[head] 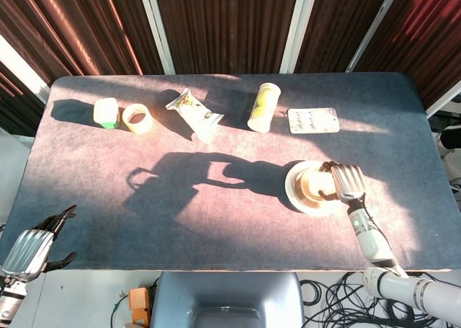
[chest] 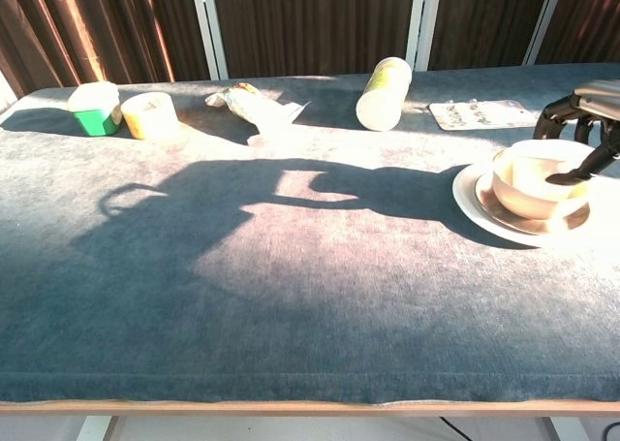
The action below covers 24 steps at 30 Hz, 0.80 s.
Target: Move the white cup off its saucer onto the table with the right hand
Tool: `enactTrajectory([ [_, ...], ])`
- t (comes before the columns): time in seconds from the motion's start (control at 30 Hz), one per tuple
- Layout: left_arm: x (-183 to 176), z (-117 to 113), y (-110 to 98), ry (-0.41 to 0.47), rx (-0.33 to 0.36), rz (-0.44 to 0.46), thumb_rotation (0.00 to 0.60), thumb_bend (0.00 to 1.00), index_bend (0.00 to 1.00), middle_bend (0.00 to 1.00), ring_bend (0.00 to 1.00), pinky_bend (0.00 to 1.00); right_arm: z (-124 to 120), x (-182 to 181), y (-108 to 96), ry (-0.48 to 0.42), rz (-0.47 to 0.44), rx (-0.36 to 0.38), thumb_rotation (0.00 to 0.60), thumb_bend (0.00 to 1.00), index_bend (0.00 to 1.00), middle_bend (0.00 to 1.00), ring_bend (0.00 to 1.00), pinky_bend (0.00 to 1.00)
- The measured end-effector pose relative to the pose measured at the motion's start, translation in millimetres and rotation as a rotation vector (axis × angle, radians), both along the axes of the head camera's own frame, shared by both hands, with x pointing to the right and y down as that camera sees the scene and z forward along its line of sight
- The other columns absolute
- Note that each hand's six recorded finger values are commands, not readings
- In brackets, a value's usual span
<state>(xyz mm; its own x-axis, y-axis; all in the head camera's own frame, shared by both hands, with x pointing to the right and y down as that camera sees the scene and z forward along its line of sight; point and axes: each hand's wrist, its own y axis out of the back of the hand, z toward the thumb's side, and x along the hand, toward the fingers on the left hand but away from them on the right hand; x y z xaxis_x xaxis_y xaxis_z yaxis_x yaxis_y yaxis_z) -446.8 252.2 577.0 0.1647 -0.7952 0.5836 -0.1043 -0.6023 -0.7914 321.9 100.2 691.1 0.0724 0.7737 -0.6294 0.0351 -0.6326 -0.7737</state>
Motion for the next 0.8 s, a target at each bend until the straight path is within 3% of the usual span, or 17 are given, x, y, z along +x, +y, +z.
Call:
enactTrajectory([
  [0.17, -1, -1, 0, 0.0, 0.0, -0.003, 0.6, 0.21, 0.07, 0.23, 0.24, 0.48, -3, -1, -1, -0.003, 0.001, 0.029, 0.6, 0.27, 0.67, 0.52, 0.65, 0.77],
  [0.4, -2, -1, 0, -0.001, -0.001, -0.008, 0.6, 0.21, 0.07, 0.23, 0.24, 0.48, -18, -9, 3, -0.052, -0.004, 0.061, 0.6, 0.27, 0.67, 0.52, 0.65, 0.77],
  [0.63, -1, -1, 1, 0.001, -0.002, -0.006, 0.6, 0.22, 0.07, 0.23, 0.24, 0.48, -60, -28, 9, -0.111, -0.019, 0.158, 0.6, 0.27, 0.65, 0.52, 0.65, 0.77],
  [0.8, -1, -2, 0, 0.003, -0.003, -0.008, 0.6, 0.21, 0.07, 0.23, 0.24, 0.48, -77, -56, 12, -0.186, -0.046, 0.16, 0.6, 0.27, 0.65, 0.52, 0.65, 0.77],
])
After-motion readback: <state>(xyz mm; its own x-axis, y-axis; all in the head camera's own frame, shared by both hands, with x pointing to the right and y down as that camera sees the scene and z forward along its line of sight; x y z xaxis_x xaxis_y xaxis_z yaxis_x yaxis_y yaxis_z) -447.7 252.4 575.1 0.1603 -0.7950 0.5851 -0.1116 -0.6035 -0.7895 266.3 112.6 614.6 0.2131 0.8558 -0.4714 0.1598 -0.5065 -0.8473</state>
